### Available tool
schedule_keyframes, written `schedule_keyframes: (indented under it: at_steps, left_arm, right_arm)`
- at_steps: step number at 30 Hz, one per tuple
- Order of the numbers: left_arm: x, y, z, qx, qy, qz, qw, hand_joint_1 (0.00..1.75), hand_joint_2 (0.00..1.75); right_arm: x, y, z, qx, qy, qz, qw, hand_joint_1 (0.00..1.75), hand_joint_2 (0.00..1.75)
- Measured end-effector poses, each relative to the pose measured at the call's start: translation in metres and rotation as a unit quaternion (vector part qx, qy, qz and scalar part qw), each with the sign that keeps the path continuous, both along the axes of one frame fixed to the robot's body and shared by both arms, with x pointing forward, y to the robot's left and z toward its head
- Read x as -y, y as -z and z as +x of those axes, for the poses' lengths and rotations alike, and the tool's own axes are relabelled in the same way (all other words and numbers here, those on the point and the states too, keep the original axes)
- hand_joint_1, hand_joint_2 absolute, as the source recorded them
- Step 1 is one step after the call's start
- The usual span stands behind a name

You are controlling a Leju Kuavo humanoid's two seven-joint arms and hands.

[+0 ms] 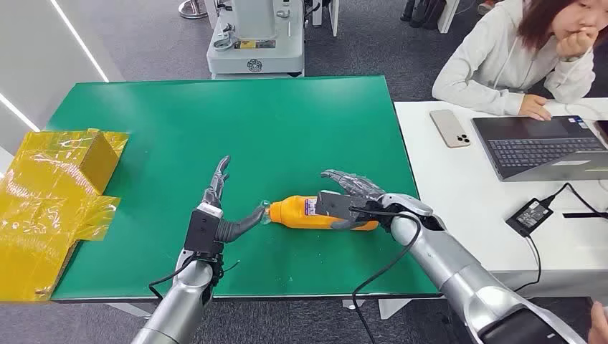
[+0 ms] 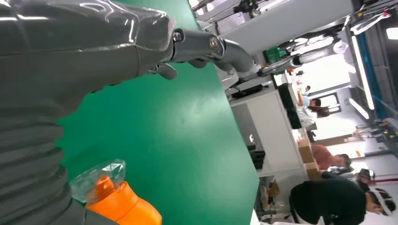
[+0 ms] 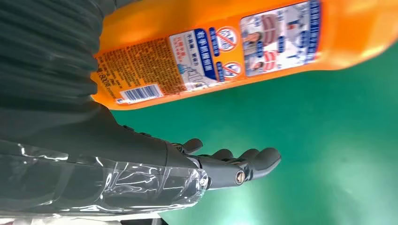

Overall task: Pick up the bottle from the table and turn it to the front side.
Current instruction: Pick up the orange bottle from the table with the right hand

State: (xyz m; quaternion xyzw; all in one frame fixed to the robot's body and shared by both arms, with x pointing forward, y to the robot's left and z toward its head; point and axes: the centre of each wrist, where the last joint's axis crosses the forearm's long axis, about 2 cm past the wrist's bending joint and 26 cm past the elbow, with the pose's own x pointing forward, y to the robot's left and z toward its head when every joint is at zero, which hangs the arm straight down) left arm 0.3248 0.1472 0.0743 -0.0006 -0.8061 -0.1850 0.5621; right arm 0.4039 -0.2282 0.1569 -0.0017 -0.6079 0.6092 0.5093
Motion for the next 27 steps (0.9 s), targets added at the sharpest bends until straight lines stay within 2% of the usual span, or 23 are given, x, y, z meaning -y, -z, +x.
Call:
schedule_keyframes:
  at_steps: [7,18,19,22,23,27]
  left_arm:
    - [-0.002,0.006,-0.002,-0.009,-0.002,0.005,1.0,0.0,1.75]
    - [-0.001,0.011,-0.004,-0.014,0.011,0.009,1.0,0.0,1.75]
    - [-0.001,0.012,-0.004,-0.015,0.011,0.009,1.0,0.0,1.75]
    - [-0.002,0.013,-0.005,-0.017,0.009,0.01,1.0,0.0,1.75]
    - [-0.002,0.013,-0.005,-0.017,0.008,0.011,1.0,0.0,1.75]
    - [-0.004,0.014,-0.005,-0.017,0.007,0.014,1.0,0.0,1.75]
  right_arm:
    - [0.015,0.004,0.007,-0.014,0.022,-0.059,0.998,0.0,1.75]
    - [0.039,0.017,0.005,-0.061,0.044,-0.111,0.991,0.0,1.75]
    - [0.04,0.018,0.004,-0.064,0.045,-0.112,0.991,0.24,1.75]
    - [0.044,0.025,0.001,-0.059,0.047,-0.101,0.992,1.54,1.75]
    - [0.045,0.028,-0.001,-0.055,0.047,-0.094,0.993,1.74,1.75]
    - [0.048,0.038,-0.009,-0.043,0.046,-0.08,0.995,1.75,1.75]
